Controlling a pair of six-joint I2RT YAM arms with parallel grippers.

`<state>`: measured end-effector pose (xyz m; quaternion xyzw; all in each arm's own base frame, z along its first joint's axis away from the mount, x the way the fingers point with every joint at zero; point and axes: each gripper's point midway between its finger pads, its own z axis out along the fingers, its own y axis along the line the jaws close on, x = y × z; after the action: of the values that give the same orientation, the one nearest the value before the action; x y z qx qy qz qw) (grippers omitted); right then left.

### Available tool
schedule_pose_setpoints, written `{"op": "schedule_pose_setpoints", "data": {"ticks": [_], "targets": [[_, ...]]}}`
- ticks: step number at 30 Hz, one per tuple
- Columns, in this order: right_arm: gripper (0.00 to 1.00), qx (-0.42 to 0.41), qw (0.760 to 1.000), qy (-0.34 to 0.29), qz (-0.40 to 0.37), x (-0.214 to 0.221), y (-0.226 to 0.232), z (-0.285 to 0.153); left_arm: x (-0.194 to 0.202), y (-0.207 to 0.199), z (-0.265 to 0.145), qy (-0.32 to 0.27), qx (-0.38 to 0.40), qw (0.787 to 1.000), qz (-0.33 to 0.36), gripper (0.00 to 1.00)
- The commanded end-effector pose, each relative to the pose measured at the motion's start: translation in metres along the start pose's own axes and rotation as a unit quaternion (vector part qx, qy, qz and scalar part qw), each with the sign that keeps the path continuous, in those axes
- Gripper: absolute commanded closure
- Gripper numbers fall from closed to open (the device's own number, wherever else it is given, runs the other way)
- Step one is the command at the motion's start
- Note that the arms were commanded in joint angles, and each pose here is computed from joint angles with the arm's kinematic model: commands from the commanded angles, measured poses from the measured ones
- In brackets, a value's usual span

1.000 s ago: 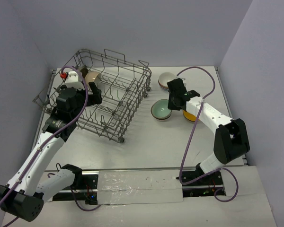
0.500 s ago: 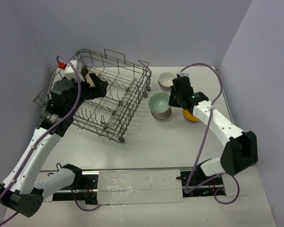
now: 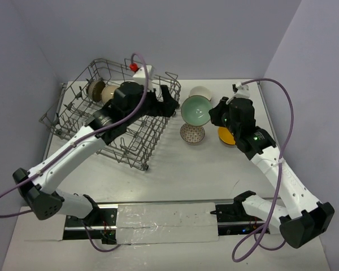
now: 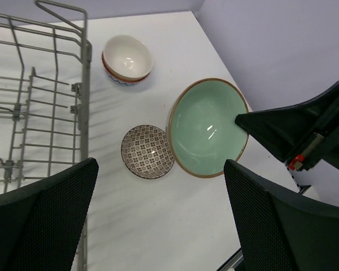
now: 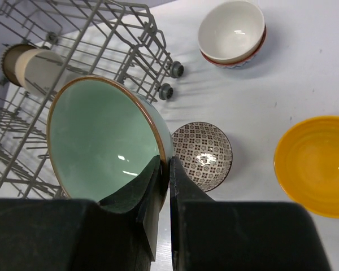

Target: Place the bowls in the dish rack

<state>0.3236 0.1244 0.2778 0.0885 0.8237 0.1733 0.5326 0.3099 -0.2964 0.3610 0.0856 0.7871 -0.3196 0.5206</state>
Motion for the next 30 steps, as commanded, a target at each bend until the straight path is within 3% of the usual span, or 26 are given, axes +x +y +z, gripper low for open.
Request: {"op": "schedule_pose_setpoints", "data": {"ticks": [1,8,12,18,24,30], "targets": [[1.0,-0.062,0.994,-0.083,0.04,-0.041,0.027,-0.018,-0.008,-0.023,0.012,-0.014,0.001,1.0,0.003,0.02],[1.0,-0.083,0.99,-0.1,0.057,-0.043,0.03,-0.028,0.02,-0.035,0.053,0.016,-0.048,0.998,0.034,0.13],[1.0,-0.086,0.989,-0.102,0.06,-0.042,0.031,-0.028,0.028,-0.033,0.062,0.025,-0.07,0.996,0.045,0.31],[1.0,-0.093,0.988,-0.103,0.062,-0.041,0.032,-0.029,0.038,-0.035,0.068,0.035,-0.074,0.995,0.05,0.49],[1.0,-0.097,0.988,-0.103,0.064,-0.041,0.033,-0.029,0.043,-0.033,0.071,0.042,-0.08,0.995,0.053,0.58],[1.0,-0.101,0.987,-0.105,0.065,-0.043,0.035,-0.031,0.05,-0.03,0.075,0.052,-0.087,0.993,0.055,0.57]]}}
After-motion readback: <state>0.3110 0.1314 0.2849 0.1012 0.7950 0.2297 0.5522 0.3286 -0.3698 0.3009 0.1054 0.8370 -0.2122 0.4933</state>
